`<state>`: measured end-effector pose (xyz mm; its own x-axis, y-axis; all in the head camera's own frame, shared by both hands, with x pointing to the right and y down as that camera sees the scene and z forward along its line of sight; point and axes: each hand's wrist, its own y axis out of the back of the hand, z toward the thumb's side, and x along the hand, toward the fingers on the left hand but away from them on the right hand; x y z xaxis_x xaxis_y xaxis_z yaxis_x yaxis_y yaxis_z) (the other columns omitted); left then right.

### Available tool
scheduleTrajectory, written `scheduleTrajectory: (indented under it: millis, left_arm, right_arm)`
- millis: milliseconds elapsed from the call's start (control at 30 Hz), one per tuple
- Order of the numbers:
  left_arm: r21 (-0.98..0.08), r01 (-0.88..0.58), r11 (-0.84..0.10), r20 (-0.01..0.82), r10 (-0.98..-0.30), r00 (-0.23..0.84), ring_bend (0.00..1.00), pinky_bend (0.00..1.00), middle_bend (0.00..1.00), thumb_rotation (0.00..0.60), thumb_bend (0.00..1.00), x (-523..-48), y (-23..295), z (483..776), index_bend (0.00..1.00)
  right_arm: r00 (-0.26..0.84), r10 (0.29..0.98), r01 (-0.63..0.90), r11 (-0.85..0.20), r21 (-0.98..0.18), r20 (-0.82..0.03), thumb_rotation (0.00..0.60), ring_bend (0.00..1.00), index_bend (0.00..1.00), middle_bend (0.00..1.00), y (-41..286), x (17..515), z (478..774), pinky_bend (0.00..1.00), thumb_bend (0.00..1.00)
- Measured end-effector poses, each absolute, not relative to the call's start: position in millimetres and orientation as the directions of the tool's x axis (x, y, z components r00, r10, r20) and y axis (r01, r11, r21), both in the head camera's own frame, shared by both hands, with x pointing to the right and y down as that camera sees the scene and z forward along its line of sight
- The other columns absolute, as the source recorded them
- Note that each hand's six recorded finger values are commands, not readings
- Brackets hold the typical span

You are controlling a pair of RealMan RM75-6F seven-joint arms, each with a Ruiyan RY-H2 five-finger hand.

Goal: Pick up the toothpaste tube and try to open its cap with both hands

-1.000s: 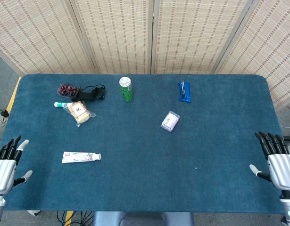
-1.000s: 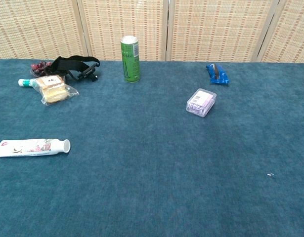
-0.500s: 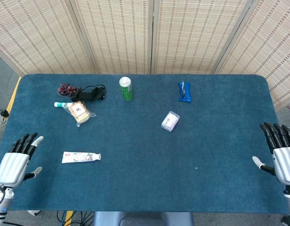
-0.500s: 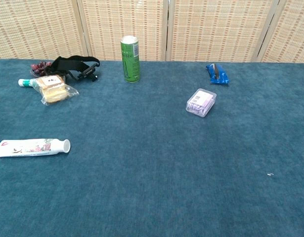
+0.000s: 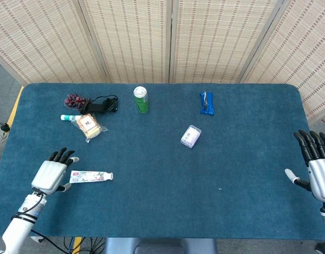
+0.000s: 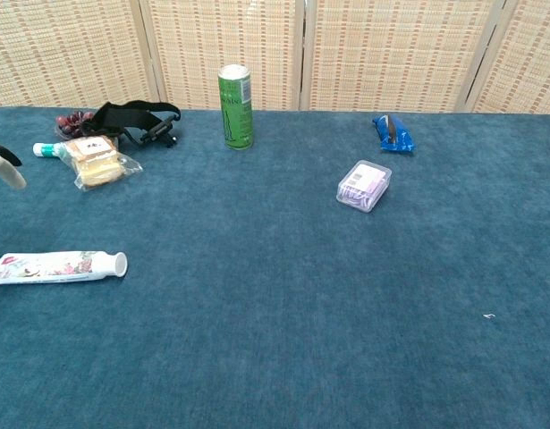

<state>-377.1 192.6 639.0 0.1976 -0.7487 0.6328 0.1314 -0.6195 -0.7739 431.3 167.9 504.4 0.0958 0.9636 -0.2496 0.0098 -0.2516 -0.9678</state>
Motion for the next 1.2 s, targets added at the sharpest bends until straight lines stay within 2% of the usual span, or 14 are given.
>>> scheduleTrajectory:
  millis: [233, 967, 1200]
  left_arm:
    - [-0.757, 0.122, -0.642, 0.652, -0.735, 0.184, 0.07, 0.10, 0.18, 0.600, 0.13, -365.0, 190.9, 661.7, 0.30]
    - [-0.716, 0.070, -0.694, 0.694, -0.700, 0.169, 0.08, 0.10, 0.18, 0.600, 0.14, -349.4, 208.3, 699.9, 0.36]
    - [-0.711, 0.049, -0.701, 0.698, -0.696, 0.171, 0.08, 0.10, 0.18, 0.558, 0.22, -345.8, 207.9, 707.5, 0.37]
  right_arm:
    - [0.087, 0.962, 0.009, -0.261, -0.965, -0.259, 0.600, 0.00, 0.03, 0.11, 166.6, 436.8, 507.3, 0.00, 0.10]
    - [0.077, 0.952, 0.031, -0.298, -0.954, -0.295, 0.600, 0.00, 0.03, 0.11, 172.4, 448.4, 513.3, 0.00, 0.10]
    - [0.076, 0.953, 0.037, -0.296, -0.954, -0.293, 0.600, 0.00, 0.03, 0.11, 174.4, 450.3, 511.8, 0.00, 0.10]
